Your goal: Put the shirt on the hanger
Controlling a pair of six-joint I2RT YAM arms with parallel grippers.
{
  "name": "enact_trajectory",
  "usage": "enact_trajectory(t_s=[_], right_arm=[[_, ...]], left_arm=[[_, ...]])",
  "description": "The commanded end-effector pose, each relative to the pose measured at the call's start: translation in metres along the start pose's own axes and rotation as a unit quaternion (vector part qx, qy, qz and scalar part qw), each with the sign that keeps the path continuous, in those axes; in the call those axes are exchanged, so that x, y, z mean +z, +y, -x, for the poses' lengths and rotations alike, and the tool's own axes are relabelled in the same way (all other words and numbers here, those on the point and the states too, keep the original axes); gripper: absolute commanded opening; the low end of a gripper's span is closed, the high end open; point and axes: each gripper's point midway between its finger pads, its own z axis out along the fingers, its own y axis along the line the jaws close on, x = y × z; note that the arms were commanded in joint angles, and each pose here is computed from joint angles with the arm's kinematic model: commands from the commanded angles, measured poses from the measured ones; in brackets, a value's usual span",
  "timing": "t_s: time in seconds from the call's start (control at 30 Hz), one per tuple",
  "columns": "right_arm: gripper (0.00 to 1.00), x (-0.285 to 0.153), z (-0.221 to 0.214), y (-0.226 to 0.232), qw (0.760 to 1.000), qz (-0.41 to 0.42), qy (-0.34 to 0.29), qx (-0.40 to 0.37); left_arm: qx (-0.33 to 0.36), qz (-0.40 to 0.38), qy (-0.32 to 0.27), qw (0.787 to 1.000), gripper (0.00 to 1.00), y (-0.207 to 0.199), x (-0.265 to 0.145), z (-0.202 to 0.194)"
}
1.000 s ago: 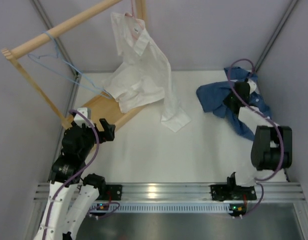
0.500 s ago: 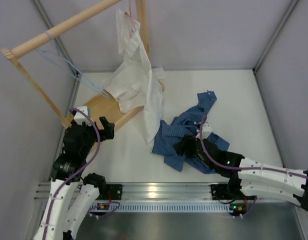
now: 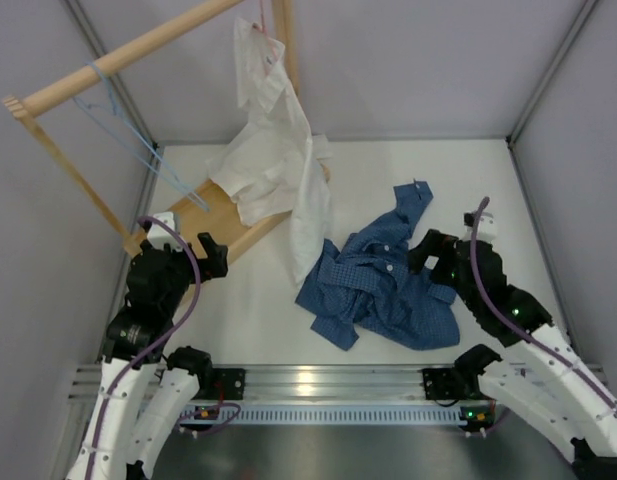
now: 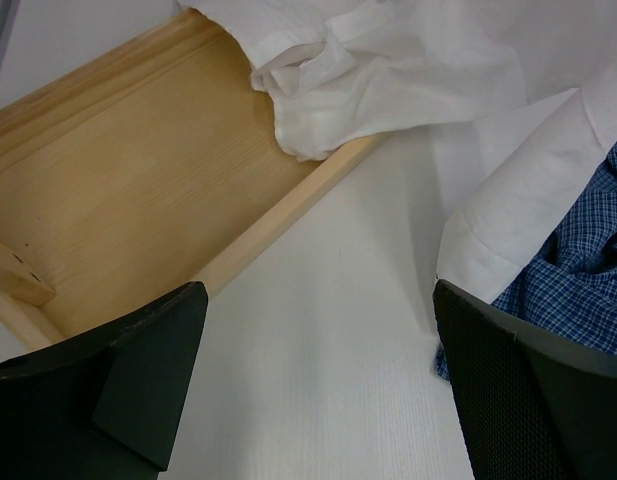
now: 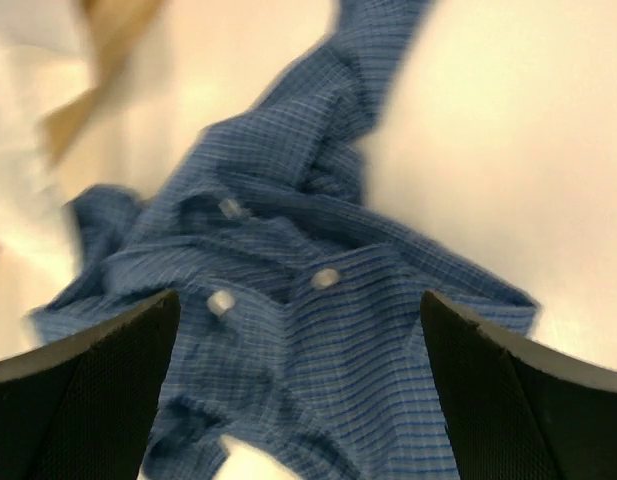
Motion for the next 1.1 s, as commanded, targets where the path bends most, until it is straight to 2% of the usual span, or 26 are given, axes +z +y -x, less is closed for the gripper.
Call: enact_trajectory(t_s=[0.0, 0.03, 0.1, 0.17, 0.2, 0.23, 0.27, 0.3, 0.33, 0.37, 0.43, 0.5, 0.53, 0.6, 0.63, 0.67, 0.7, 0.73, 0.8, 0.83, 0.9, 0.93, 0.97, 1.03, 1.07], right_arm=[[0.99, 0.025, -0.001, -0.05, 0.994, -0.092, 0.063, -0.012], [0.99, 0.038, -0.016, -0.047, 0.992, -0.065, 0.11, 0.0], [0.99, 0.055, -0.014, -0.064, 0.991, -0.071, 0.116, 0.018], [0.99, 0.063, -0.029, -0.053, 0.989, -0.008, 0.145, 0.003], [0.99, 0.07, -0.027, -0.042, 0.99, 0.03, 0.136, -0.005], [0.99, 0.072, -0.048, -0.024, 0.979, 0.097, 0.179, 0.001], [0.98, 0.074, -0.056, -0.013, 0.971, 0.136, 0.196, 0.007], [0.95, 0.079, -0.07, -0.004, 0.959, 0.171, 0.225, 0.02], [0.87, 0.08, -0.071, 0.013, 0.947, 0.227, 0.224, 0.03], [0.83, 0.081, -0.078, 0.021, 0.938, 0.248, 0.238, 0.026], [0.76, 0.088, -0.095, 0.021, 0.932, 0.243, 0.271, 0.009], [0.68, 0.088, -0.101, 0.024, 0.931, 0.237, 0.278, -0.011], [0.43, 0.087, -0.098, 0.025, 0.933, 0.235, 0.271, -0.012], [0.03, 0.081, -0.075, 0.032, 0.944, 0.238, 0.226, -0.023], [0.0, 0.081, -0.058, 0.036, 0.952, 0.232, 0.199, -0.026], [0.0, 0.075, -0.048, 0.039, 0.955, 0.228, 0.185, -0.031], [0.0, 0.067, -0.014, 0.048, 0.965, 0.222, 0.131, -0.05], [0.0, 0.061, 0.0, 0.053, 0.966, 0.222, 0.109, -0.075], [0.0, 0.041, 0.02, 0.069, 0.963, 0.234, 0.089, -0.101], [0.0, 0.029, 0.046, 0.087, 0.958, 0.254, 0.059, -0.121], [0.0, 0.002, 0.065, 0.117, 0.946, 0.285, 0.037, -0.153], [0.0, -0.008, 0.067, 0.129, 0.941, 0.294, 0.032, -0.163], [0.0, -0.026, 0.054, 0.153, 0.927, 0.327, 0.041, -0.18], [0.0, -0.04, 0.043, 0.169, 0.927, 0.333, 0.035, -0.17], [0.0, -0.062, 0.013, 0.192, 0.906, 0.379, 0.056, -0.18]], left_arm=[[-0.004, 0.002, -0.016, 1.0, 0.98, 0.0, 0.006, 0.007], [-0.004, -0.001, -0.012, 1.0, 0.98, -0.001, 0.007, 0.005], [-0.003, -0.008, -0.01, 1.0, 0.98, -0.004, 0.007, 0.005], [-0.003, -0.019, -0.007, 1.0, 0.98, -0.008, 0.007, 0.004], [-0.002, -0.024, -0.006, 1.0, 0.98, -0.009, 0.007, 0.004], [-0.001, -0.027, -0.004, 1.0, 0.98, -0.01, 0.008, 0.002], [0.0, -0.035, -0.003, 0.999, 0.98, -0.013, 0.008, 0.002], [0.002, -0.038, -0.001, 0.999, 0.98, -0.014, 0.009, 0.001], [0.002, -0.041, 0.002, 0.999, 0.98, -0.015, 0.009, 0.001], [0.003, -0.045, 0.005, 0.999, 0.98, -0.017, 0.01, 0.0], [0.004, -0.045, 0.007, 0.999, 0.98, -0.017, 0.011, -0.001], [0.004, -0.06, 0.012, 0.998, 0.98, -0.022, 0.01, -0.003], [0.004, -0.062, 0.012, 0.998, 0.98, -0.023, 0.01, -0.003], [0.005, -0.066, 0.013, 0.998, 0.98, -0.024, 0.01, -0.003], [0.006, -0.068, 0.017, 0.998, 0.98, -0.025, 0.011, -0.004], [0.007, -0.071, 0.017, 0.997, 0.98, -0.026, 0.011, -0.003], [0.008, -0.081, 0.016, 0.997, 0.98, -0.03, 0.009, -0.002], [0.005, -0.088, 0.015, 0.996, 0.98, -0.033, 0.007, -0.001], [-0.007, -0.099, 0.007, 0.995, 0.98, -0.038, 0.002, 0.006], [-0.018, -0.106, 0.002, 0.994, 0.98, -0.041, -0.001, 0.009], [-0.036, -0.12, -0.017, 0.992, 0.98, -0.047, -0.007, 0.019], [-0.039, -0.125, -0.024, 0.991, 0.98, -0.05, -0.01, 0.023], [-0.045, -0.124, -0.032, 0.991, 0.98, -0.05, -0.012, 0.028], [-0.049, -0.121, -0.059, 0.99, 0.98, -0.049, -0.022, 0.043], [-0.057, -0.117, -0.069, 0.989, 0.98, -0.048, -0.026, 0.049]])
